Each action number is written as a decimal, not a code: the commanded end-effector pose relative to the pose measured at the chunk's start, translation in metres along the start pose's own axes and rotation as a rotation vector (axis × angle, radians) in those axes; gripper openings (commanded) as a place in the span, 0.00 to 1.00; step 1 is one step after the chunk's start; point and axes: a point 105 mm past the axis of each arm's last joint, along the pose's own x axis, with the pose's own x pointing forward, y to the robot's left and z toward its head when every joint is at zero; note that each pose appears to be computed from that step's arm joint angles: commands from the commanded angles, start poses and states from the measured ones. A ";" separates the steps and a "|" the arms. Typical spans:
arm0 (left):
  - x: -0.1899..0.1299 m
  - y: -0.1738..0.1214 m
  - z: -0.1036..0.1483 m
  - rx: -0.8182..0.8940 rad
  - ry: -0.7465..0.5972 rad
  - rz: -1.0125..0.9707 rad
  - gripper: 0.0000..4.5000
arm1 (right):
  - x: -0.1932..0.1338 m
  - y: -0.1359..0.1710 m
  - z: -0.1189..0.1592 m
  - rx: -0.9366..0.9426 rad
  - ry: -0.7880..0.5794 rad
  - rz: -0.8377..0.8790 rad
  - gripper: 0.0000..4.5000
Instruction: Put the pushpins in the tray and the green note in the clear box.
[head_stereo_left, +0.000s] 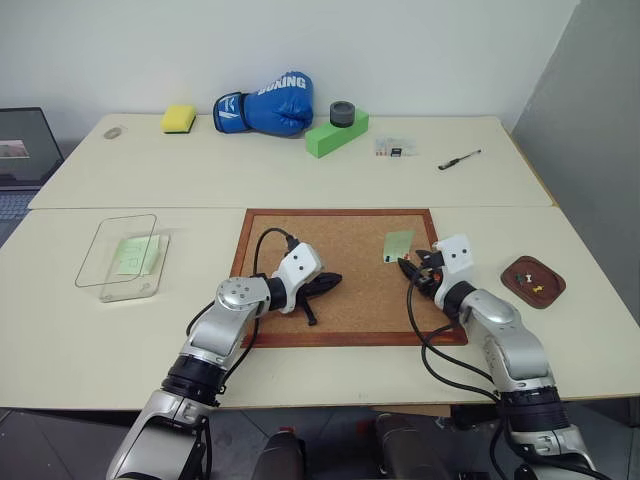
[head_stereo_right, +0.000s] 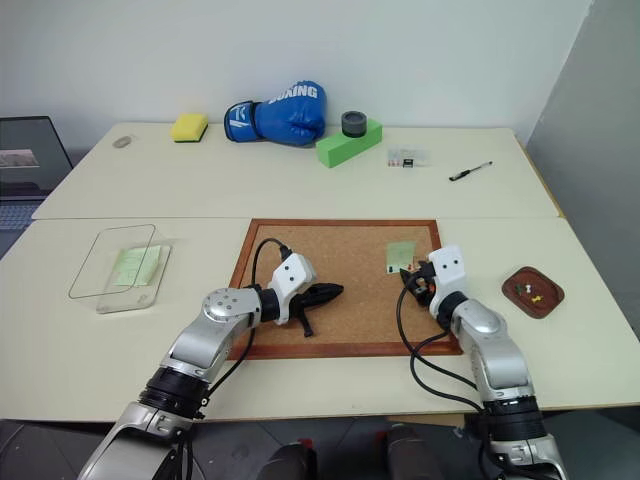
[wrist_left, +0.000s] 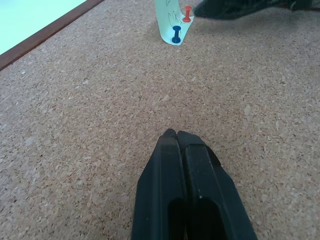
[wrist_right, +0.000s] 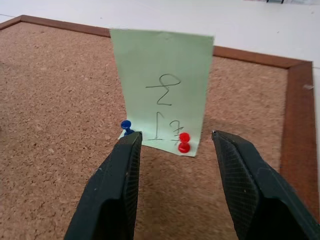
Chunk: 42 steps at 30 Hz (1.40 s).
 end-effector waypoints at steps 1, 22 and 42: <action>-0.005 0.001 -0.029 -0.041 0.112 0.023 0.00 | 0.007 -0.003 0.014 -0.023 -0.059 -0.023 0.52; -0.006 0.000 -0.031 -0.041 0.117 0.023 0.00 | 0.011 -0.002 0.009 -0.018 -0.040 -0.040 0.05; -0.006 -0.002 -0.033 -0.037 0.127 0.019 0.00 | 0.002 0.002 0.056 -0.032 -0.174 -0.038 0.00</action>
